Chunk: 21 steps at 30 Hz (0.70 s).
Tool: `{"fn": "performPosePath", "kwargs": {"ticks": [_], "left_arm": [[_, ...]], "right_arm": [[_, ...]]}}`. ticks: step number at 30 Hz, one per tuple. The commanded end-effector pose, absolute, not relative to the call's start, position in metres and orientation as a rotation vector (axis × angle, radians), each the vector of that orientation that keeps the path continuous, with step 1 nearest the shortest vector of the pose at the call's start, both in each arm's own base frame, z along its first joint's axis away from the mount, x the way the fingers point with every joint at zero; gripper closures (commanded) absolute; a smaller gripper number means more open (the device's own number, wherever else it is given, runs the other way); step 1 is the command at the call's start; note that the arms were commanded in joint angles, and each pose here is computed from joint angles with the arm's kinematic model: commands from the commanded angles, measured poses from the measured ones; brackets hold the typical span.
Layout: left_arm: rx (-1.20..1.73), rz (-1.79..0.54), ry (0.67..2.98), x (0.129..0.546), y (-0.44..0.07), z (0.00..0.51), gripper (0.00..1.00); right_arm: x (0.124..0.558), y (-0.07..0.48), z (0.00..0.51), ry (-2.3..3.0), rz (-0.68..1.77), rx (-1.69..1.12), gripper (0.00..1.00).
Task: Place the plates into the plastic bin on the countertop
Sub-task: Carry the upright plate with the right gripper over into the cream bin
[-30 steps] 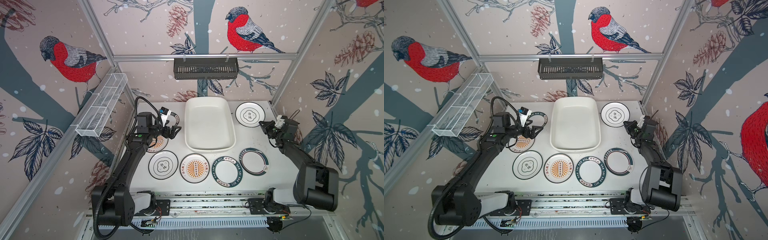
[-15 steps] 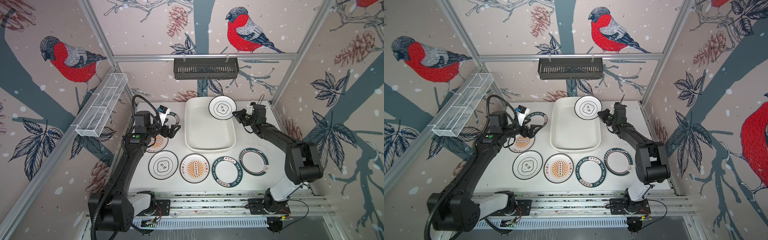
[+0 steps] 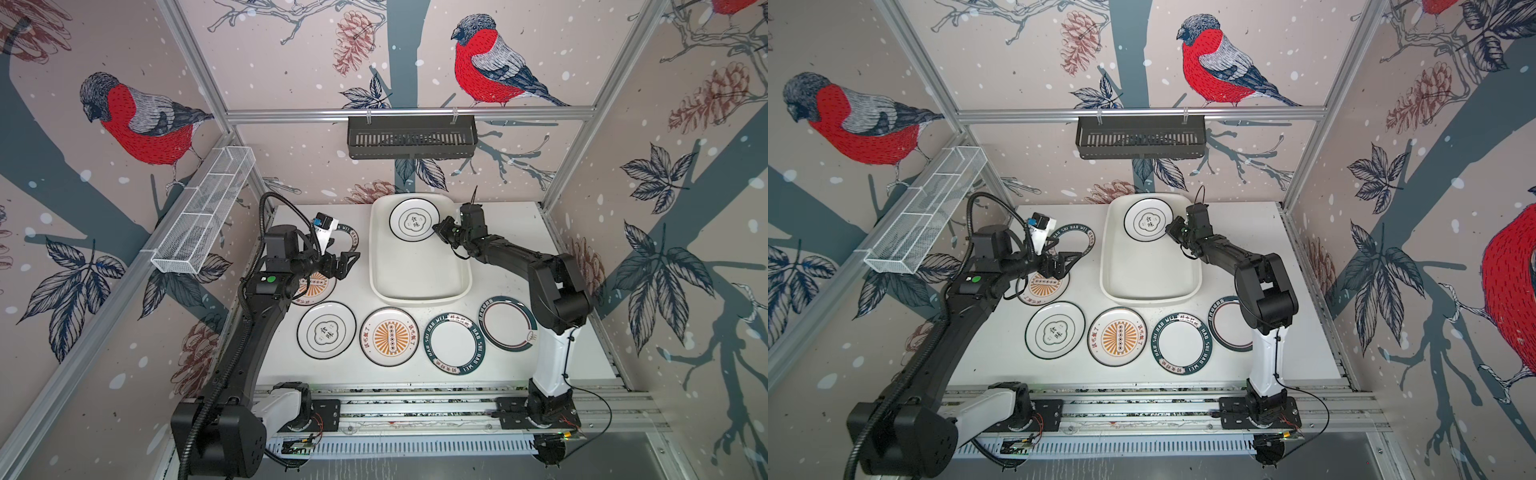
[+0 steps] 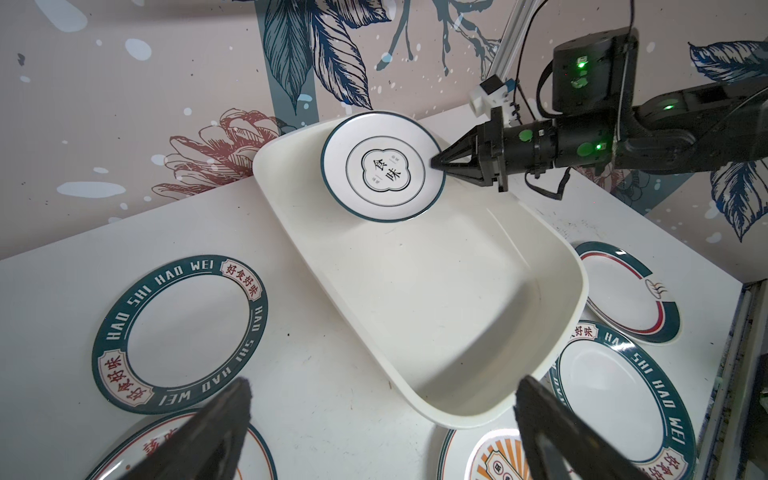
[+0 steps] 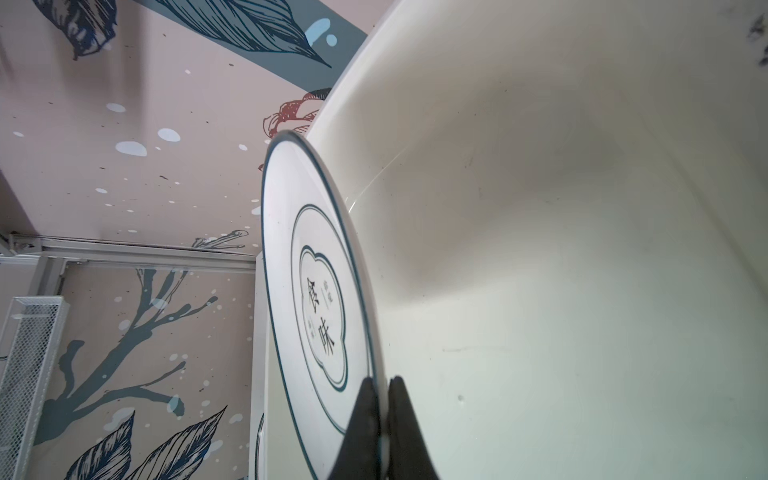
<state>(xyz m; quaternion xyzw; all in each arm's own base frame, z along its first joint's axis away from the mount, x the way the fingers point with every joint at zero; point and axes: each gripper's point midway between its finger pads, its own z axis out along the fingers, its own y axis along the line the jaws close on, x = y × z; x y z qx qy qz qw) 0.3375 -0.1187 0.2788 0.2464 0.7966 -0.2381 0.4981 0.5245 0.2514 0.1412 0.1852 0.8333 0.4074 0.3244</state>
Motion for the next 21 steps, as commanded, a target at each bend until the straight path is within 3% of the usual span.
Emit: {"fn": "performPosePath", "kwargs": {"ticks": [1, 21], "left_arm": [[0.613, -0.596, 1.876, 0.336, -0.124, 0.290, 0.02], [0.612, -0.647, 1.862, 0.334, -0.128, 0.294, 0.02]], "right_arm": [[0.538, 0.258, 0.146, 2.137, 1.065, 0.513, 1.00], [0.562, 0.280, 0.090, 2.197, 1.030, 0.607, 1.00]]}}
